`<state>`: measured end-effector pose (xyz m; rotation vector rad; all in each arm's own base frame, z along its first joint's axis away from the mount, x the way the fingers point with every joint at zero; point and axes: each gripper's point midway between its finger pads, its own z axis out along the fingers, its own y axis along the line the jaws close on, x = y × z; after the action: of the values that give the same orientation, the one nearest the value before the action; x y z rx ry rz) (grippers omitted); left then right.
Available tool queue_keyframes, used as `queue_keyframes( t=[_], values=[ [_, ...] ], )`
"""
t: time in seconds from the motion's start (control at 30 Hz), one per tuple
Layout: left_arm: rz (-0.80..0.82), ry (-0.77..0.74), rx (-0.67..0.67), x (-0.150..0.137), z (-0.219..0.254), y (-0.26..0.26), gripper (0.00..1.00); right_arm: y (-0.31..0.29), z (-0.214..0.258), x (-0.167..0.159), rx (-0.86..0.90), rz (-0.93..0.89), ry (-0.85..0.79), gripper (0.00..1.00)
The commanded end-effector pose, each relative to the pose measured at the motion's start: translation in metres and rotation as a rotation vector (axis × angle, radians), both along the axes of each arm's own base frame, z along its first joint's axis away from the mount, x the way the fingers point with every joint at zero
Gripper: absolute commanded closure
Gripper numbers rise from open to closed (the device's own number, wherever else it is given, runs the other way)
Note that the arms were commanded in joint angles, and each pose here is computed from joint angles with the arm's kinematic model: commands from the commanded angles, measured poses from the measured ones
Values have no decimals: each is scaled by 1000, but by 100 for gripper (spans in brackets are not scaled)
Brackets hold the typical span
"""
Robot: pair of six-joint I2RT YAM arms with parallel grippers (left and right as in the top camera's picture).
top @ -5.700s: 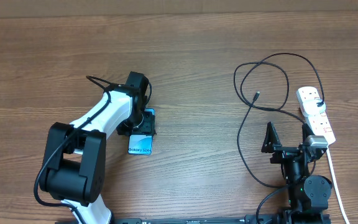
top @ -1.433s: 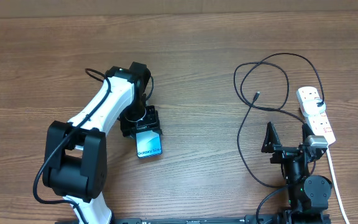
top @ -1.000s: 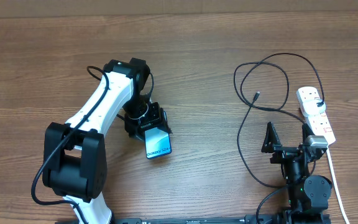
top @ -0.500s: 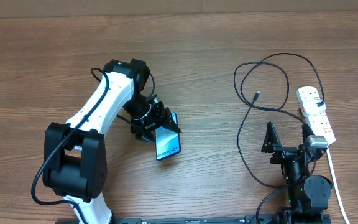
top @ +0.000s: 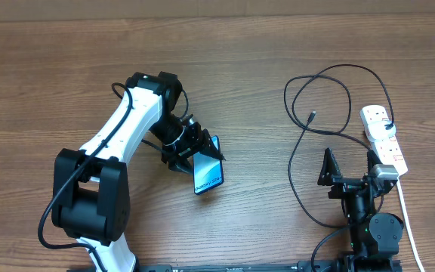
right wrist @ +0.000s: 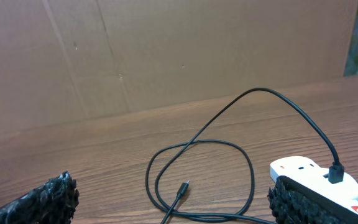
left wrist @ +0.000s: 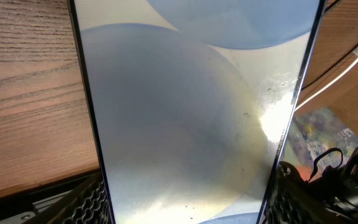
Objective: Plug charger to phone and switch on socket
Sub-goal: 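Lift the phone with the left gripper and tilt it upright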
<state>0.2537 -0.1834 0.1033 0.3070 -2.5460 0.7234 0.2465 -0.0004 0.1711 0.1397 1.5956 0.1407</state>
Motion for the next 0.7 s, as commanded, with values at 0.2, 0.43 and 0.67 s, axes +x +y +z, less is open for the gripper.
queue_keyframes(
  t=[0.2,0.43,0.67],
  values=[
    [-15,-32,-12,6,4,-2,39,0,-1,0,-4,0,-6,0],
    [-27,-97,19,18,-4,2,39,0,-1,0,-4,0,-6,0],
    [-44,-150,84,26,-13,11,39,0,-1,0,-4,0,-6,0]
  ],
)
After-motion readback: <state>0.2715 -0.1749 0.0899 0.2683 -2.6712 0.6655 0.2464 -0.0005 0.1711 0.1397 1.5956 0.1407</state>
